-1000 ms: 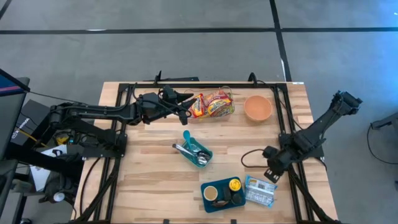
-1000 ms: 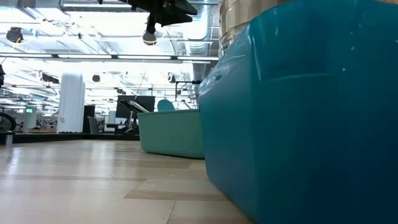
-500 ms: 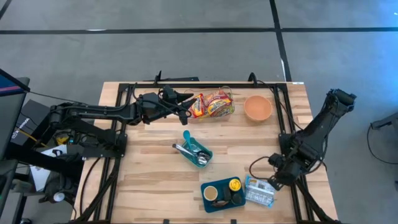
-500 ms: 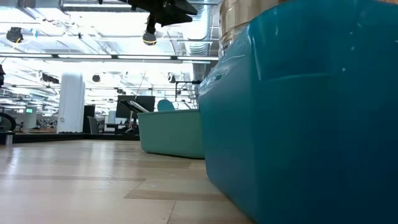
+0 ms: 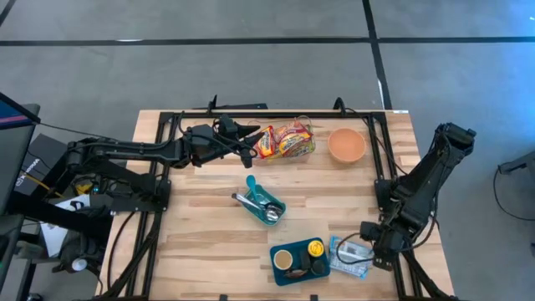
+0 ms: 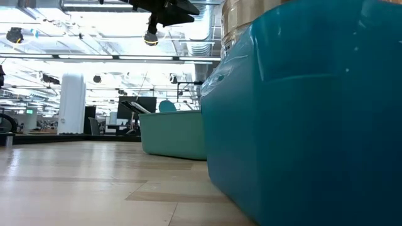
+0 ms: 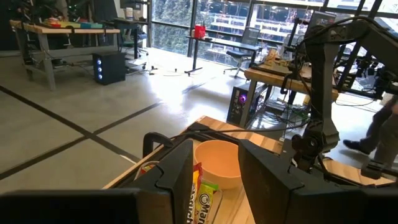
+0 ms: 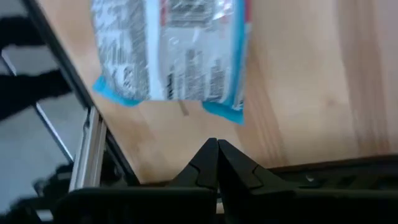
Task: Pick & Place Food Item
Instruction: Put the blue noodle pack into the transparent bin
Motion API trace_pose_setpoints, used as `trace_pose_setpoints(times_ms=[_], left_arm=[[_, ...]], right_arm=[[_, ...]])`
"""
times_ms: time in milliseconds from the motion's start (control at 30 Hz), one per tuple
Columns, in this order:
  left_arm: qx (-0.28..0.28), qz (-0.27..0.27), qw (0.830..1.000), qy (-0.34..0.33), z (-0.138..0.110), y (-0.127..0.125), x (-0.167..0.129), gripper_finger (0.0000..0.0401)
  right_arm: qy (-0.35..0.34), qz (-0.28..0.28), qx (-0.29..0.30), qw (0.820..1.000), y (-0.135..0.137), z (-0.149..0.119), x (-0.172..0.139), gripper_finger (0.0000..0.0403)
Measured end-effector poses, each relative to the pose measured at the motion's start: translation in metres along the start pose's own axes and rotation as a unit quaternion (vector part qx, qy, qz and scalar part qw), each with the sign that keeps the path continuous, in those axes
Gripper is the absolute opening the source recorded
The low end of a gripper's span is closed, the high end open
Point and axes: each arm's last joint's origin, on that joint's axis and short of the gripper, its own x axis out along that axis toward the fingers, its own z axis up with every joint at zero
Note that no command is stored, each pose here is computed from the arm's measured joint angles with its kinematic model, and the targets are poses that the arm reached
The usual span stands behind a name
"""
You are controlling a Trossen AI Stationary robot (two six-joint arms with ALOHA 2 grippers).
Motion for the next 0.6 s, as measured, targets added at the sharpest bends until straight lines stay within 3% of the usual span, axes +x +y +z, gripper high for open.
trace_pose_setpoints(times_ms=[367, 600], left_arm=[[0.0, 0.0, 1.0, 0.0, 0.0, 0.0, 0.0, 0.0121], [0.0, 0.0, 1.0, 0.0, 0.0, 0.0, 0.0, 0.0121]], right_arm=[[0.025, 0.009, -0.166, 0.986, 0.001, -0.0022, 0.0006, 0.0001], [0.024, 0.007, -0.216, 0.976, 0.0003, -0.0022, 0.0006, 0.0005]])
